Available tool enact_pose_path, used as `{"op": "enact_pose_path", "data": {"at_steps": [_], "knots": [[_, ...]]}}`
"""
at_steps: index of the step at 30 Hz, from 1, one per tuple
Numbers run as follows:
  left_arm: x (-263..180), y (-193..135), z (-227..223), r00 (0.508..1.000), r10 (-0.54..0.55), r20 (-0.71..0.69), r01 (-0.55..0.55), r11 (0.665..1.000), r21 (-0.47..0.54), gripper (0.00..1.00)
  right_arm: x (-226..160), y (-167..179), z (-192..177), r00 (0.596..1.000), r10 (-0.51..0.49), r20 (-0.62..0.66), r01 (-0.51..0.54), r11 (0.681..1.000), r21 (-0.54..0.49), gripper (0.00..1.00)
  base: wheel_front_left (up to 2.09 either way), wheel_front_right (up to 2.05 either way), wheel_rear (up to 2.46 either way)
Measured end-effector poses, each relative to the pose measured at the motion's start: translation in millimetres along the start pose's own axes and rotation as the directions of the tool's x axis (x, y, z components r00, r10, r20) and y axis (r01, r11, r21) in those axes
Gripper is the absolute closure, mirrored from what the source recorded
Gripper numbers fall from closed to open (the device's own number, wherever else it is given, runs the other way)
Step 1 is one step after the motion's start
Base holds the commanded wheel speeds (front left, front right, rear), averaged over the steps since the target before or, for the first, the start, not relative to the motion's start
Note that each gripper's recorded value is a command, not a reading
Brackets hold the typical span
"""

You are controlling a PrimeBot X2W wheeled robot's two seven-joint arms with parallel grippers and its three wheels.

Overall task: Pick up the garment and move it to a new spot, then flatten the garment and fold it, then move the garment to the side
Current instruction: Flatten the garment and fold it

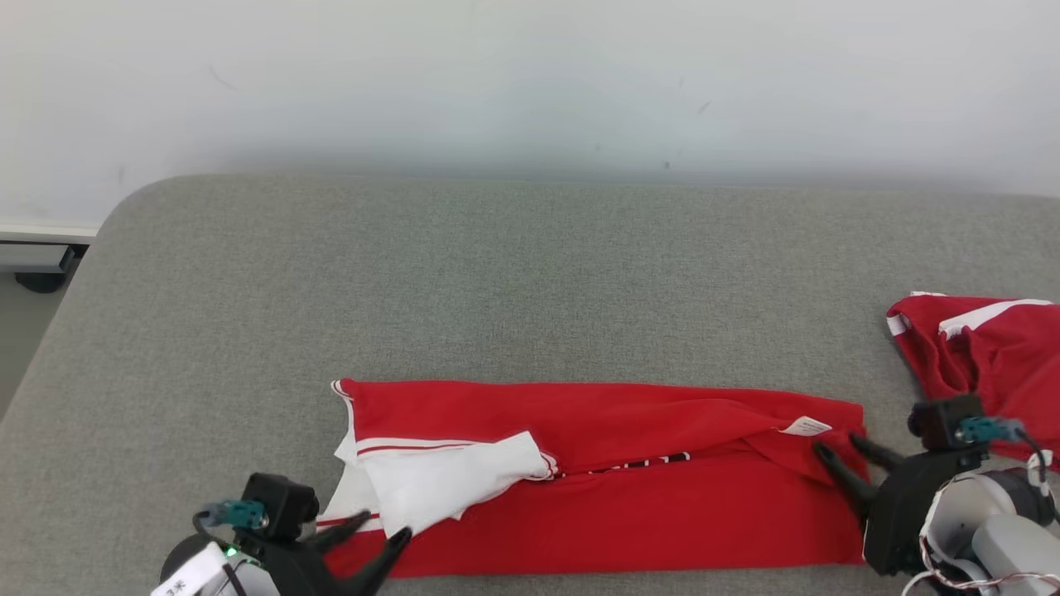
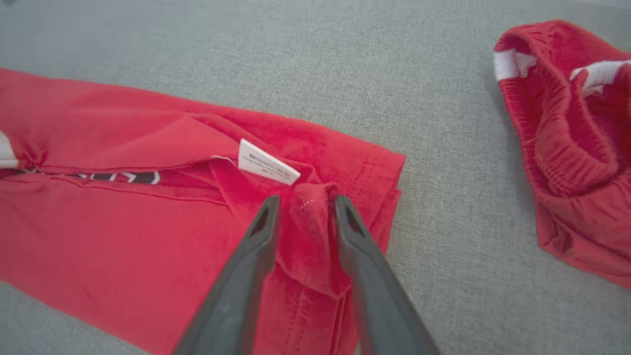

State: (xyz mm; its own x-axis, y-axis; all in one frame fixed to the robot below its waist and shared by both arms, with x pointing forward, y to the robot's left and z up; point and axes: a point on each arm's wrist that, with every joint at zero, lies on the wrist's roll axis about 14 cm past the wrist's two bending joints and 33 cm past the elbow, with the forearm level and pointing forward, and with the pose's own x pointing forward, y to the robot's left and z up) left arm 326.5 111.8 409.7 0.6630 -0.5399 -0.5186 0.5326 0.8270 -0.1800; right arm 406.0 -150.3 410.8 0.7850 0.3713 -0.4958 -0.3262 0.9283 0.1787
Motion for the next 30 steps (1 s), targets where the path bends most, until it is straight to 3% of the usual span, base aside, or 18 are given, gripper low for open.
{"op": "enact_pose_path", "data": {"at_steps": [7,13,25,30], "knots": [[-2,12,43,0.979,0.077,0.191,-0.068,0.996,-0.052,0.0,-7,-8,31,0.989,-0.024,0.148,0.005,0.992,0.124,0.0,0.0,0.0,0.0],[-11,23,60,0.935,0.169,0.311,-0.144,0.984,-0.102,0.0,-14,-13,49,0.969,-0.05,0.243,0.014,0.989,0.147,0.0,0.0,0.0,0.0],[-31,24,53,0.895,0.253,0.368,-0.211,0.966,-0.152,0.0,-40,-30,8,0.954,-0.205,0.22,0.153,0.961,0.23,0.0,0.0,0.0,0.0],[-40,41,37,0.864,0.352,0.36,-0.292,0.933,-0.21,0.0,-45,-28,4,0.948,-0.224,0.228,0.169,0.957,0.237,0.0,0.0,0.0,0.0]]}}
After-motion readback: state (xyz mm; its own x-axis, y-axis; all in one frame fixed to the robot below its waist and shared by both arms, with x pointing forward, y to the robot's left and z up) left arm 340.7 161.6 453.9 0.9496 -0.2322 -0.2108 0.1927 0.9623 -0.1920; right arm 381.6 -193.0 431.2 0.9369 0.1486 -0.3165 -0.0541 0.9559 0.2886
